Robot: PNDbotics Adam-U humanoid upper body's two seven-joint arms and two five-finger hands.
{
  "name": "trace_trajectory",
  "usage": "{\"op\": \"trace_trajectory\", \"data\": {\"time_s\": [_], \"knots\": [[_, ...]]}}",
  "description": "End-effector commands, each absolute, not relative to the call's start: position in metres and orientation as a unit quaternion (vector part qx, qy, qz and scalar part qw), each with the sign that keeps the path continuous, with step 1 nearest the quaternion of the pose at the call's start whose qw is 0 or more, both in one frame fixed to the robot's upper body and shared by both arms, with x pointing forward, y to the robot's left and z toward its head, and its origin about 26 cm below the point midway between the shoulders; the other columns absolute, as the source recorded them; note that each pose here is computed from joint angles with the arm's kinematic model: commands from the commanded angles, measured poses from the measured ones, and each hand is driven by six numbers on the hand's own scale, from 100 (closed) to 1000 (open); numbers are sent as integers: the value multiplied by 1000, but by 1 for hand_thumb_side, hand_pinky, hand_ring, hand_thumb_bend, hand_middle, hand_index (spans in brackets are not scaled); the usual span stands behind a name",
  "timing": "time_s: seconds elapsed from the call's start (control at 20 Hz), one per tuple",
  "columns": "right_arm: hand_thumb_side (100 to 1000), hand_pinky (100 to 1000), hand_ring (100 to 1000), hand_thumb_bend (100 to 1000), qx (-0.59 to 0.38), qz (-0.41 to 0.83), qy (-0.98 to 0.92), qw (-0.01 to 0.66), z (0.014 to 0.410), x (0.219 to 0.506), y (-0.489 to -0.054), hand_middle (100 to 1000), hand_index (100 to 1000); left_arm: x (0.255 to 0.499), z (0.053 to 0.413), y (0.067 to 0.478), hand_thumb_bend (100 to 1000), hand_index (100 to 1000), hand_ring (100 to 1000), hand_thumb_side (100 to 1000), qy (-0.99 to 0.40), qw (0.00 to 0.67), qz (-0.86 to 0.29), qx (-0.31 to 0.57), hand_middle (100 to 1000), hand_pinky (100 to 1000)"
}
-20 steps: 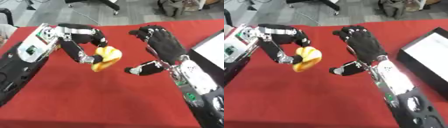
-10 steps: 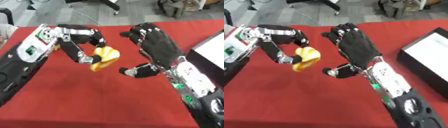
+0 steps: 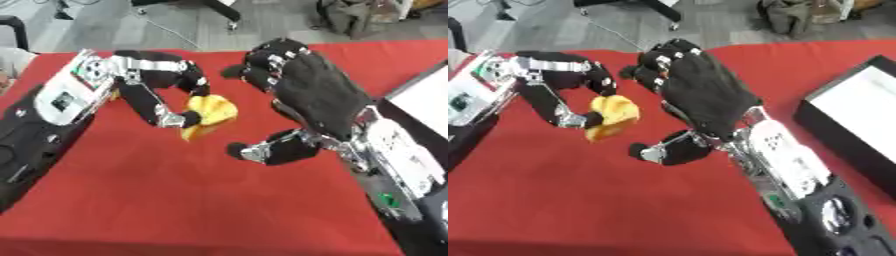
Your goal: Pick up the objects with one hand, pass them to the other hand, and then place them into the box on the other side of the table.
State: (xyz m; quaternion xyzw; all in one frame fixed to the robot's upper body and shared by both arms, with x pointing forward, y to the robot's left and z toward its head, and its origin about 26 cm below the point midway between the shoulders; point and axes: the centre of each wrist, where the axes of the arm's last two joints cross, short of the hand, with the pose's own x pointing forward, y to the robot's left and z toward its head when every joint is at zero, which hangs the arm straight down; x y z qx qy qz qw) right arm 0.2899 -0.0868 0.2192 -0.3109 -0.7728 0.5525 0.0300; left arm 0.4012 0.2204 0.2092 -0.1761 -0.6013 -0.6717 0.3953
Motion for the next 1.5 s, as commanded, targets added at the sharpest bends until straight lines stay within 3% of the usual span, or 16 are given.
{"op": "trace_trajectory", "data": {"time_s": [0.05, 0.7, 1.05, 1.25, 1.45, 1.5], "knots": [[452, 744, 719, 597, -299, 553, -777, 20, 230, 285, -87, 558, 777, 401, 220, 222, 100, 567, 499, 213, -603, 387, -678, -164, 440, 675], [410, 735, 711, 550, -276, 574, -770, 44, 219, 292, -80, 541, 756, 396, 226, 194, 100, 566, 499, 225, -604, 364, -682, -196, 440, 678], [394, 732, 697, 465, -278, 582, -763, 50, 213, 296, -78, 520, 721, 393, 228, 190, 100, 566, 500, 230, -604, 361, -681, -204, 440, 679], [387, 716, 667, 354, -280, 578, -764, 53, 211, 297, -79, 450, 626, 393, 229, 190, 100, 567, 500, 232, -603, 362, -680, -205, 441, 680], [444, 674, 609, 133, -282, 565, -774, 57, 211, 298, -79, 322, 389, 393, 229, 191, 100, 580, 510, 269, -604, 362, -680, -205, 455, 683], [451, 667, 605, 152, -283, 558, -778, 58, 211, 298, -79, 314, 360, 393, 229, 191, 100, 582, 512, 278, -604, 363, -680, -204, 457, 684]]}}
